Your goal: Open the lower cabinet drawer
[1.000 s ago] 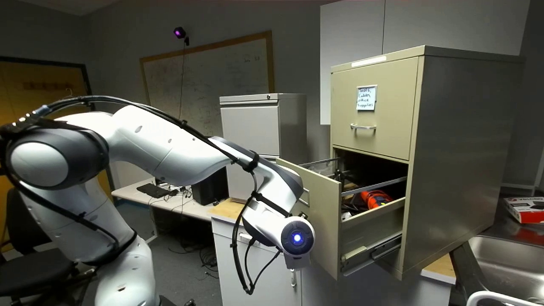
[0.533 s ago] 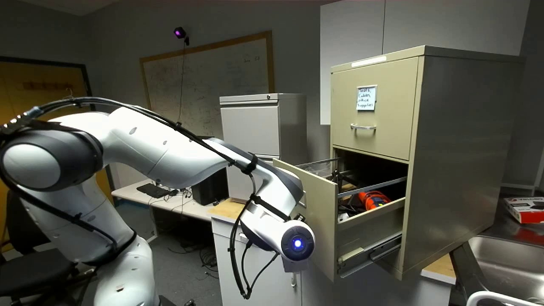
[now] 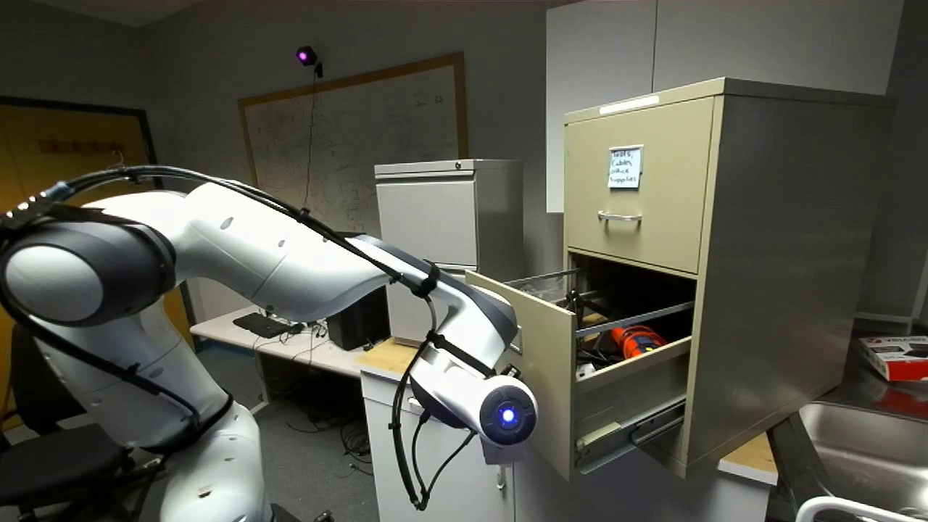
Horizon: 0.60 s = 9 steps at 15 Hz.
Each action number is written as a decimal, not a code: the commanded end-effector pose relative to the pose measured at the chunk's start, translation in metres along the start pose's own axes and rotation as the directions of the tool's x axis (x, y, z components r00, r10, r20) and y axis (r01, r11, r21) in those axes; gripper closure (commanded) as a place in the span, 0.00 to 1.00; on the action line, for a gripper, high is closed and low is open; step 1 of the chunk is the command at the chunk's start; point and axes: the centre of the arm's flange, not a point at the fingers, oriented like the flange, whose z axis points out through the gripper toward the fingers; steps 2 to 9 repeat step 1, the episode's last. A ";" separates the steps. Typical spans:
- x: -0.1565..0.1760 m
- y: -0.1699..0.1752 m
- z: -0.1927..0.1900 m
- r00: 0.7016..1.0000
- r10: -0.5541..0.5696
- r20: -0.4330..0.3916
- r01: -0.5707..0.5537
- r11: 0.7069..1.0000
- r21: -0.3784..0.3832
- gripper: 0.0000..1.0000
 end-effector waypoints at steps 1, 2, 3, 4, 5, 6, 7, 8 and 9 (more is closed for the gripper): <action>-0.003 0.024 0.030 0.997 0.018 0.069 -0.008 0.991 -0.130 0.74; -0.003 0.024 0.030 0.997 0.018 0.069 -0.008 0.991 -0.130 0.74; -0.003 0.024 0.030 0.997 0.018 0.069 -0.008 0.991 -0.130 0.74; -0.003 0.024 0.030 0.997 0.018 0.069 -0.008 0.991 -0.130 0.74; -0.003 0.024 0.030 0.997 0.018 0.069 -0.008 0.991 -0.130 0.74; -0.003 0.024 0.030 0.997 0.018 0.069 -0.008 0.991 -0.130 0.74; -0.003 0.024 0.030 0.997 0.018 0.069 -0.008 0.991 -0.130 0.74; -0.003 0.024 0.030 0.997 0.018 0.069 -0.008 0.991 -0.130 0.74; -0.003 0.024 0.030 0.997 0.018 0.069 -0.008 0.991 -0.130 0.74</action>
